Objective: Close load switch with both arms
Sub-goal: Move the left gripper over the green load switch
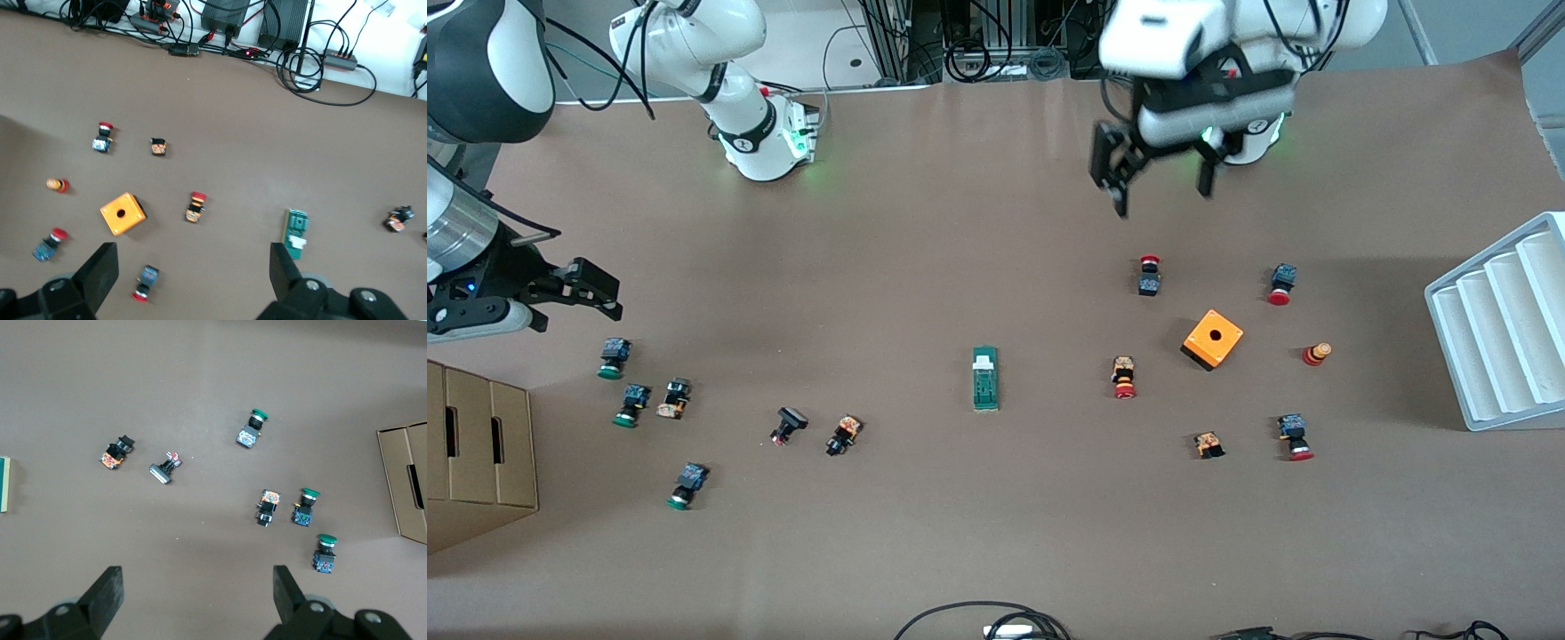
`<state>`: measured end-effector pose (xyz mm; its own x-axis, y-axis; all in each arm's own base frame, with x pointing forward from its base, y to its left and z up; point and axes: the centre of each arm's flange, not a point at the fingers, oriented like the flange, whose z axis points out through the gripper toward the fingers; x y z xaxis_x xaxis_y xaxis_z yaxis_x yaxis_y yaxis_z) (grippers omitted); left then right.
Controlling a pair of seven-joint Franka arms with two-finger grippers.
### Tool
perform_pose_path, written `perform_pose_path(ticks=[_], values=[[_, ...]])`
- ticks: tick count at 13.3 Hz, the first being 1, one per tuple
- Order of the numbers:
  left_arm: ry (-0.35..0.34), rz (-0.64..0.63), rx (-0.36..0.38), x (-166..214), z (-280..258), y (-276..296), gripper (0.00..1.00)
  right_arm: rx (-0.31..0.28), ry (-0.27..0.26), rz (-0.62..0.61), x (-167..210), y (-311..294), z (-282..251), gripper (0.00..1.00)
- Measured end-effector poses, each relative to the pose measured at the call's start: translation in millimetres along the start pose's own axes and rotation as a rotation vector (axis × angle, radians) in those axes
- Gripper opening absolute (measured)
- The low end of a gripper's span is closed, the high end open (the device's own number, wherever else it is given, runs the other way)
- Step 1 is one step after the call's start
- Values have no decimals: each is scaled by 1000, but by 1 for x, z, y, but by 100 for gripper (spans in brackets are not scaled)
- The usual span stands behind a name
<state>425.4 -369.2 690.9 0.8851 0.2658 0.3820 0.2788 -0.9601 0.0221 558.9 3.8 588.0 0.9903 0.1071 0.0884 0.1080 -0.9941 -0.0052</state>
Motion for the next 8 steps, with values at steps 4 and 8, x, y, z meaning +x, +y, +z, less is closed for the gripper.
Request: perform_pose_path(ticks=[4, 8], values=[[79, -88, 8, -59, -7, 30, 100, 0, 0, 0, 0, 0, 0, 100], [190, -131, -23, -122, 15, 64, 100, 0, 0, 3, 0, 0, 0, 100]])
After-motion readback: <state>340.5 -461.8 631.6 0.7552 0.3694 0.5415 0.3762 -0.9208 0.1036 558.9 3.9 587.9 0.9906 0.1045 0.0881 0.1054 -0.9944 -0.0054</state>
